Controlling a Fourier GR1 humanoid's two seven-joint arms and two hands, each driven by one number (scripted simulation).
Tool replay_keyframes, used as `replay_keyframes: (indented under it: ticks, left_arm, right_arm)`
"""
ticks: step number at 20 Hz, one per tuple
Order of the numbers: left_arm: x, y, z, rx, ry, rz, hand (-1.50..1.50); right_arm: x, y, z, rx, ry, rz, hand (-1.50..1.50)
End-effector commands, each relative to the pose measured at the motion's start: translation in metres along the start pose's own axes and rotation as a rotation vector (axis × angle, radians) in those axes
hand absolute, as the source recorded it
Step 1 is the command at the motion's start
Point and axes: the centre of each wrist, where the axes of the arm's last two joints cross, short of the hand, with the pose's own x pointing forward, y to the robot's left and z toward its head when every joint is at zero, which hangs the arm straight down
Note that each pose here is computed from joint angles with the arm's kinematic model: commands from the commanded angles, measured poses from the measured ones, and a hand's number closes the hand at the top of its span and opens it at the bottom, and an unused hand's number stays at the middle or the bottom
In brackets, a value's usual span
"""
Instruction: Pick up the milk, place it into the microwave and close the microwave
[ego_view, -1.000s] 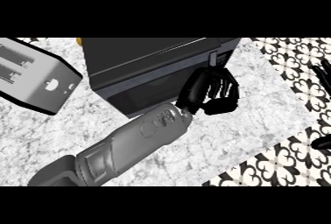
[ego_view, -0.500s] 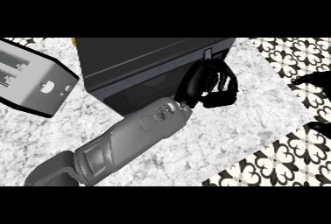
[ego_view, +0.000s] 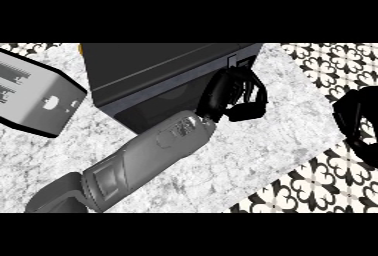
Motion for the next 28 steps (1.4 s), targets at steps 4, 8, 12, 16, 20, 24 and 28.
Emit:
replay_keyframes:
  ticks: [4, 8, 12, 16, 20, 24, 28]
  left_arm:
    - [0.011, -0.007, -0.01, 0.023, -0.015, 0.002, 1.5]
    - [0.011, -0.008, -0.007, 0.036, -0.019, 0.019, 1.5]
    - [0.009, -0.008, -0.006, 0.056, -0.038, 0.011, 1.5]
    - [0.01, -0.009, -0.006, 0.078, -0.035, 0.02, 1.5]
    - [0.007, 0.004, -0.011, 0.309, 0.004, 0.057, 1.5]
    - [0.002, 0.008, -0.001, 0.257, 0.253, 0.325, 1.5]
    - [0.008, 0.021, -0.005, 0.32, 0.27, 0.5, 1.5]
  right_arm:
    - [0.007, 0.014, -0.014, 0.163, -0.08, -0.06, 1.5]
    - [0.011, 0.02, -0.018, 0.183, -0.087, -0.066, 1.5]
    - [0.013, 0.026, -0.019, 0.2, -0.091, -0.079, 1.5]
    - [0.019, 0.03, -0.024, 0.222, -0.1, -0.077, 1.5]
    - [0.02, 0.032, -0.018, 0.199, -0.077, -0.079, 1.5]
    - [0.01, 0.052, -0.016, 0.332, 0.05, -0.142, 1.5]
    - [0.002, 0.068, -0.012, 0.331, 0.044, -0.208, 1.5]
